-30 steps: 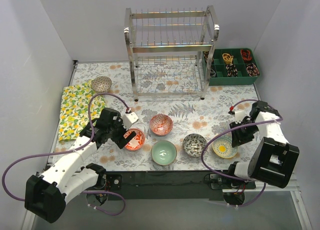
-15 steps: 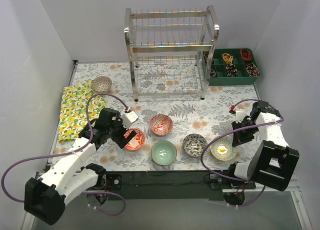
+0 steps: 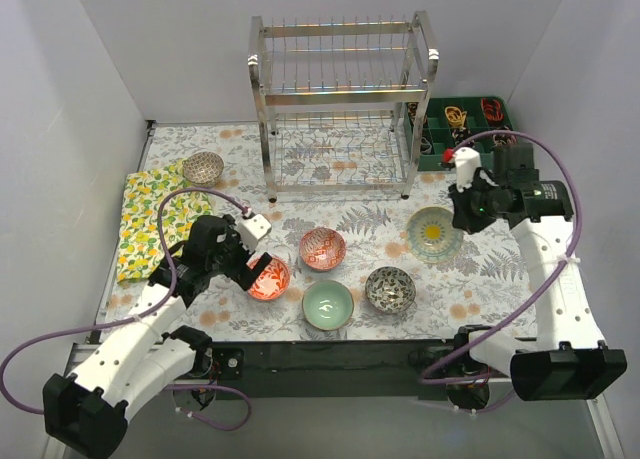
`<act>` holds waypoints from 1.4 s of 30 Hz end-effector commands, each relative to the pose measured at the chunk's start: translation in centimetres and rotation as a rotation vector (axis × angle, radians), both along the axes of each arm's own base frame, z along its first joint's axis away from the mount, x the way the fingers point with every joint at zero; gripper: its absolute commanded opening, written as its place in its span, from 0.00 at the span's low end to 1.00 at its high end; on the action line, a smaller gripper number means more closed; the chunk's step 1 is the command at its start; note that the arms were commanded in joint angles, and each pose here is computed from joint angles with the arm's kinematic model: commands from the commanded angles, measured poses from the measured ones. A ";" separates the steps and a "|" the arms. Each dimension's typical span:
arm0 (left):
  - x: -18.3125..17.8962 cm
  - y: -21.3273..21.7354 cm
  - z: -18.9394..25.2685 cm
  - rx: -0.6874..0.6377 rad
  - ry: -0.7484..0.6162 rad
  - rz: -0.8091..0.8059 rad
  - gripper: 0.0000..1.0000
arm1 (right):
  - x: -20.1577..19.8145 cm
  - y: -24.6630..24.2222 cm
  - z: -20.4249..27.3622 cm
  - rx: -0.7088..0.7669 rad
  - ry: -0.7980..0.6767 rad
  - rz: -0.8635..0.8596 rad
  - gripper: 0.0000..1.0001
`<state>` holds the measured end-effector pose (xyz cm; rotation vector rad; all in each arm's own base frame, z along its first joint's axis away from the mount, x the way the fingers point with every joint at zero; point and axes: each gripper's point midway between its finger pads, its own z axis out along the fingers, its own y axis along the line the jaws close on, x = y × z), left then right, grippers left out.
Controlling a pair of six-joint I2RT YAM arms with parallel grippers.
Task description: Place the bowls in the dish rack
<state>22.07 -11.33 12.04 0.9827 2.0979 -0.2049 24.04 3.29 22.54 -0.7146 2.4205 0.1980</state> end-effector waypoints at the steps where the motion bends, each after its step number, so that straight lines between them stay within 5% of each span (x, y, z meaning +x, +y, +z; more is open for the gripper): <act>1: 1.8 0.9 3.3 -0.061 -0.093 0.156 0.95 | 0.4 3.4 2.9 0.045 -0.033 -0.018 0.01; 8: 3.1 3.1 4.4 -0.092 -0.163 0.349 0.98 | 5.9 6.1 6.3 -0.115 -0.136 0.059 0.01; 15: 3.9 4.7 4.1 -0.110 -0.171 0.455 0.98 | 6.5 16.2 4.4 -0.241 -0.183 0.312 0.01; 26: 4.1 7.2 3.0 -0.070 -0.148 0.523 0.98 | 12.8 18.5 3.5 -0.465 -0.483 -0.058 0.01; 32: 3.5 7.2 1.9 -0.056 -0.117 0.508 0.98 | 14.9 20.0 4.0 -0.588 -0.549 -0.012 0.01; 36: 3.2 7.2 1.3 -0.056 -0.106 0.507 0.98 | 16.3 19.2 3.6 -0.887 -0.588 -0.035 0.01; 42: 2.7 7.0 0.7 -0.064 -0.091 0.492 0.98 | 17.8 20.3 3.4 -0.909 -0.604 -0.038 0.01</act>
